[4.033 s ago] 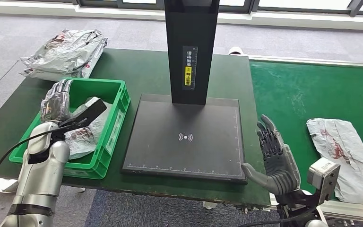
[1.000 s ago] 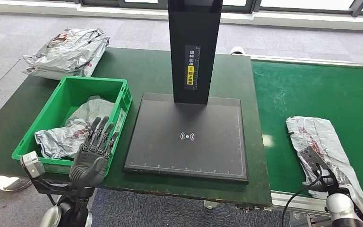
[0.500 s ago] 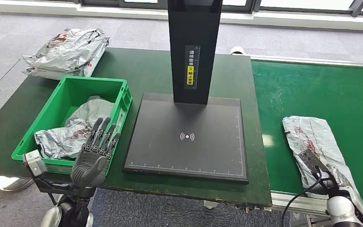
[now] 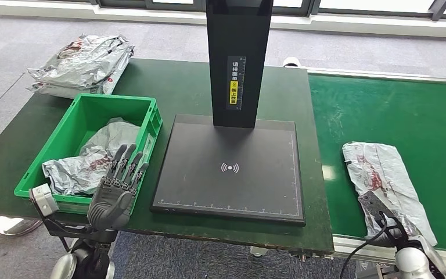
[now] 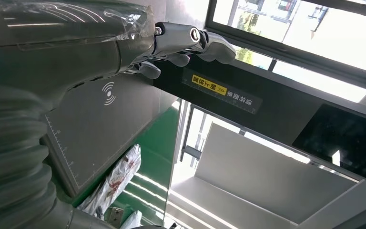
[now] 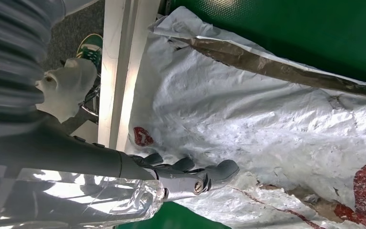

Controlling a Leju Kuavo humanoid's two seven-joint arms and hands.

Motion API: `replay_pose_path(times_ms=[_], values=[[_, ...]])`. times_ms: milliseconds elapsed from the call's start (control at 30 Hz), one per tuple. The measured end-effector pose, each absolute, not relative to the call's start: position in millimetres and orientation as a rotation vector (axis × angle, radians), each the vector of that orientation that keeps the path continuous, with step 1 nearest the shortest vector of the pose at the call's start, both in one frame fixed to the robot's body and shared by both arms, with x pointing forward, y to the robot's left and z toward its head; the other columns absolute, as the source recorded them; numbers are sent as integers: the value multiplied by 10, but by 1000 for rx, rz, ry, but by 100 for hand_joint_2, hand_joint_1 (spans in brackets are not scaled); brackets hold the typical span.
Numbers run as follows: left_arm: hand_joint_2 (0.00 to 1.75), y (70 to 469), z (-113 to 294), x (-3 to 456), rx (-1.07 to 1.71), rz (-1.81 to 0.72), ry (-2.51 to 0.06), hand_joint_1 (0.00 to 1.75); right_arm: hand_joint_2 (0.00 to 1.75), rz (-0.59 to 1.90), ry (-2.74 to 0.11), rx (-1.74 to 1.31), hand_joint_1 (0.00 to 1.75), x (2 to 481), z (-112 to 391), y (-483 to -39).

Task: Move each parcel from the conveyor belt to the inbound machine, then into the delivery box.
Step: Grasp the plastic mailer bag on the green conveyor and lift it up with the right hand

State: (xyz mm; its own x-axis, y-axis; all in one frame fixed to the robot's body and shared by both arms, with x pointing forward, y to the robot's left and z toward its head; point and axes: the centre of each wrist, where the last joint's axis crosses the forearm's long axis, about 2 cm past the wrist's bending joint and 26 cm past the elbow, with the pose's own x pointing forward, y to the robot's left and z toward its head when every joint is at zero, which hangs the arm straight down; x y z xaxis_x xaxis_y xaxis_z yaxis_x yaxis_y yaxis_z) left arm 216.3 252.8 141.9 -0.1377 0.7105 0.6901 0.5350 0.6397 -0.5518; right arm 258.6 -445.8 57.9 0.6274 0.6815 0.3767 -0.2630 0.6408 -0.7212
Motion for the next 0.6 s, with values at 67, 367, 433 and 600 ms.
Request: replay_pose_path(times_ms=[67, 367, 433, 600], values=[[175, 2528, 1419, 2163, -1001, 208, -1805, 0, 175, 590, -694, -671, 0, 2585, 577, -4454], [175, 2529, 1415, 2163, -994, 219, -1809, 0, 175, 612, -680, -656, 0, 2584, 564, -4427], [175, 2530, 1411, 2163, -989, 224, -1808, 0, 175, 614, -680, -657, 62, 2586, 562, -4418], [175, 2531, 1407, 2160, -983, 227, -1804, 0, 175, 620, -680, -661, 175, 2593, 556, -4394]])
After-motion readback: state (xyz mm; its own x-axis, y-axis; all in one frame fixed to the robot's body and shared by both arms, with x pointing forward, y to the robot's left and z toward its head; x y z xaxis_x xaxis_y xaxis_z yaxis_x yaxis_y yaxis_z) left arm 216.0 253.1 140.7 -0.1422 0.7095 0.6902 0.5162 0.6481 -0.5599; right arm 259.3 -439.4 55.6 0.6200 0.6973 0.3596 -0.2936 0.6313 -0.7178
